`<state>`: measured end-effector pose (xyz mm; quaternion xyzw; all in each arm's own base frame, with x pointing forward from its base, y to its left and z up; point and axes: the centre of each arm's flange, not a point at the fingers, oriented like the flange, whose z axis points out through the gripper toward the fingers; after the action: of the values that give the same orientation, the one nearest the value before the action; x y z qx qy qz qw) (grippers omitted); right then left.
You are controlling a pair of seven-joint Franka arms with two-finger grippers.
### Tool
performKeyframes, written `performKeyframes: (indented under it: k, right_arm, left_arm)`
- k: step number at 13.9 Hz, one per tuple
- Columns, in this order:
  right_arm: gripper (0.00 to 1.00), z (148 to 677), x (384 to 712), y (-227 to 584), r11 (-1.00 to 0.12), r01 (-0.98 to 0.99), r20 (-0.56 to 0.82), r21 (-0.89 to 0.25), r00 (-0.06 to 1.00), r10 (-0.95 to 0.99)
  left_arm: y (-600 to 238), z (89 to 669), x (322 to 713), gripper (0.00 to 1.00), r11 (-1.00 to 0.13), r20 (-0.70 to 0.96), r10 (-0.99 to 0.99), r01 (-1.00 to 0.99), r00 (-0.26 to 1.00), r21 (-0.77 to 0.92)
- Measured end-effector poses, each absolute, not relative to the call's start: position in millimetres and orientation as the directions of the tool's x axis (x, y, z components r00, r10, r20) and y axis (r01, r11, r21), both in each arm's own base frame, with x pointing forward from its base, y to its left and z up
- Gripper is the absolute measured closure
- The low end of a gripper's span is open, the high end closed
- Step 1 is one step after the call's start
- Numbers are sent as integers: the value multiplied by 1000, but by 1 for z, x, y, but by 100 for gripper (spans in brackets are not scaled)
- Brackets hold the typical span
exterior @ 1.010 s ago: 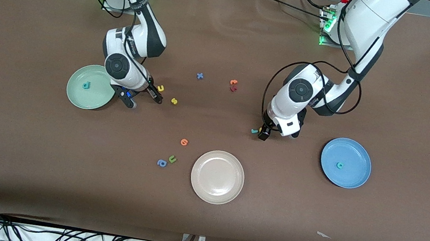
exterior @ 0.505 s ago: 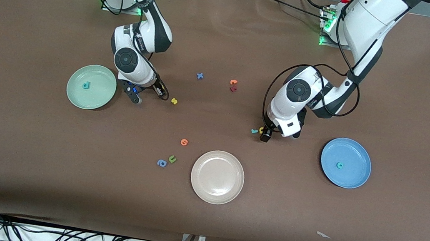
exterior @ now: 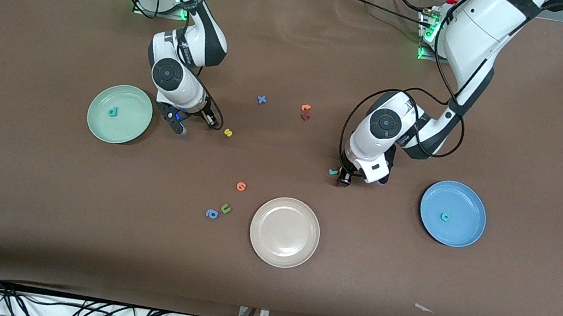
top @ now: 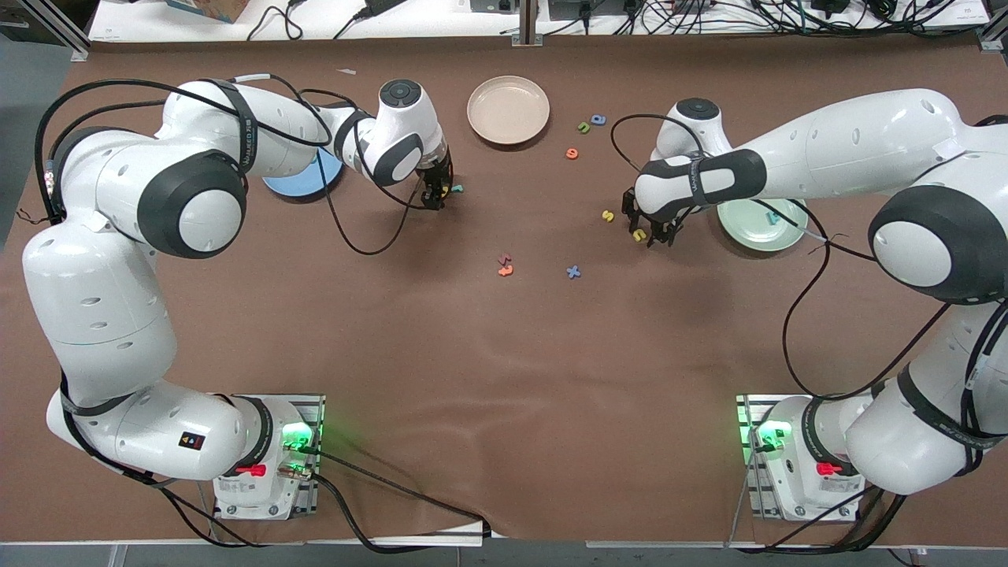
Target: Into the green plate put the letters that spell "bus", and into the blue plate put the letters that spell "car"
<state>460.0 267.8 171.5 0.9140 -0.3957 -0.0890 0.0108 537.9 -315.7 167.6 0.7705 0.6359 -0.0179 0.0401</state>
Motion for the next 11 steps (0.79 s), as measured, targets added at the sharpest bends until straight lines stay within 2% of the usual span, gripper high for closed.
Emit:
performKeyframes:
  k: [1,3,4,5,8,11]
  right_arm:
    - [48,171,459,269,-687,-721,-154,90,671,-725]
    - [61,172,459,271,-688,-721,-152,86,673,-724]
    - [63,172,459,271,-688,-721,-152,86,673,-724]
    - [70,173,459,272,-688,-721,-151,84,673,-724]
    - [73,175,458,272,-691,-718,-152,85,676,-721]
    - [73,186,464,261,-725,-682,-163,96,707,-688]
  left_arm:
    - [-316,168,538,36,-191,-77,978,981,193,41]
    - [-316,171,541,57,-195,-74,977,980,198,51]
    - [-316,172,542,67,-197,-72,977,979,200,54]
    - [-316,173,543,67,-197,-72,977,979,201,56]
    - [-317,173,542,70,-221,-58,973,973,224,63]
    - [-309,178,552,70,-318,36,948,948,318,18]
